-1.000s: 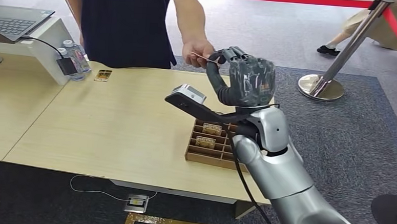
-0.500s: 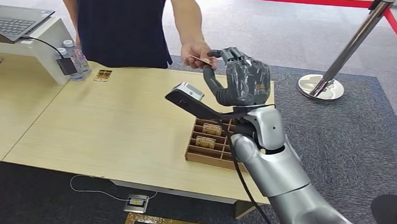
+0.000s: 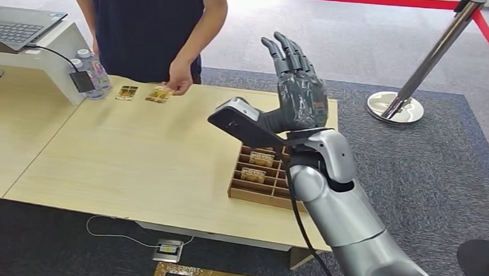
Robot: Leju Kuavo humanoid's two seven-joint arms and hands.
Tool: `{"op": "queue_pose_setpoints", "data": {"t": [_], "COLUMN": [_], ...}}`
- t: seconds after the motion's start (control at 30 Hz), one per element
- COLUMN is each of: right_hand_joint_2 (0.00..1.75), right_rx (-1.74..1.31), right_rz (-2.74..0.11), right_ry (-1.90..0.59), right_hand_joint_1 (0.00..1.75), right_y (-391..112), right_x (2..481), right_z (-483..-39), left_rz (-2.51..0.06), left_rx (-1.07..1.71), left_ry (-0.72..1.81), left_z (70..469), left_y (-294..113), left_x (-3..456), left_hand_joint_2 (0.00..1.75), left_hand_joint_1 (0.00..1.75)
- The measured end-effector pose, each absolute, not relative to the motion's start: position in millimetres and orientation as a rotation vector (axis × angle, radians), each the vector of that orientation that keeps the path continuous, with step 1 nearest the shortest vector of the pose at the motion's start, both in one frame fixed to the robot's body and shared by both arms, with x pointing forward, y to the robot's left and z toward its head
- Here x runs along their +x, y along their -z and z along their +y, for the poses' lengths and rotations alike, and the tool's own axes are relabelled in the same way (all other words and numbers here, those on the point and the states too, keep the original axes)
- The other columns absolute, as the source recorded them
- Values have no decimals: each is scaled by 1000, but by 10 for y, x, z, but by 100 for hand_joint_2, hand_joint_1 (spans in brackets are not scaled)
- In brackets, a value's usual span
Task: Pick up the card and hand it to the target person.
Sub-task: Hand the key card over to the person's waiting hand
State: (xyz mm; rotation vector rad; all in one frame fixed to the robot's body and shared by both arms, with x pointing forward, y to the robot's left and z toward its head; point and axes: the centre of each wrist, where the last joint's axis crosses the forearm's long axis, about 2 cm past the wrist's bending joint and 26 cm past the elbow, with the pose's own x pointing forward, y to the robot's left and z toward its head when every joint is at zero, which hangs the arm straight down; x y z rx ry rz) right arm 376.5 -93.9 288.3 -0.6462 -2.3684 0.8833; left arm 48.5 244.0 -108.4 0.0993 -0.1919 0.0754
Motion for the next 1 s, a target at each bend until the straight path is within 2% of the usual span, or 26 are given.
{"op": "queue_pose_setpoints", "data": {"t": [0.37,1.0], "right_hand_joint_2": [175,175], "right_rx": [-612,-758], "right_rz": [-2428,-2492], "right_ry": [-803,-503], "right_hand_joint_1": [0,0], "right_y": [-2992,-2418], "right_x": [3639,2997], "right_z": [-1020,-1770], "left_rz": [-190,-196], "left_rx": [108,96], "left_ry": [-95,-116], "left_z": [2422,2392], "left_y": [1082,1082], "left_x": [481,461], "left_hand_joint_2": [0,0], "left_hand_joint_1": [0,0]}}
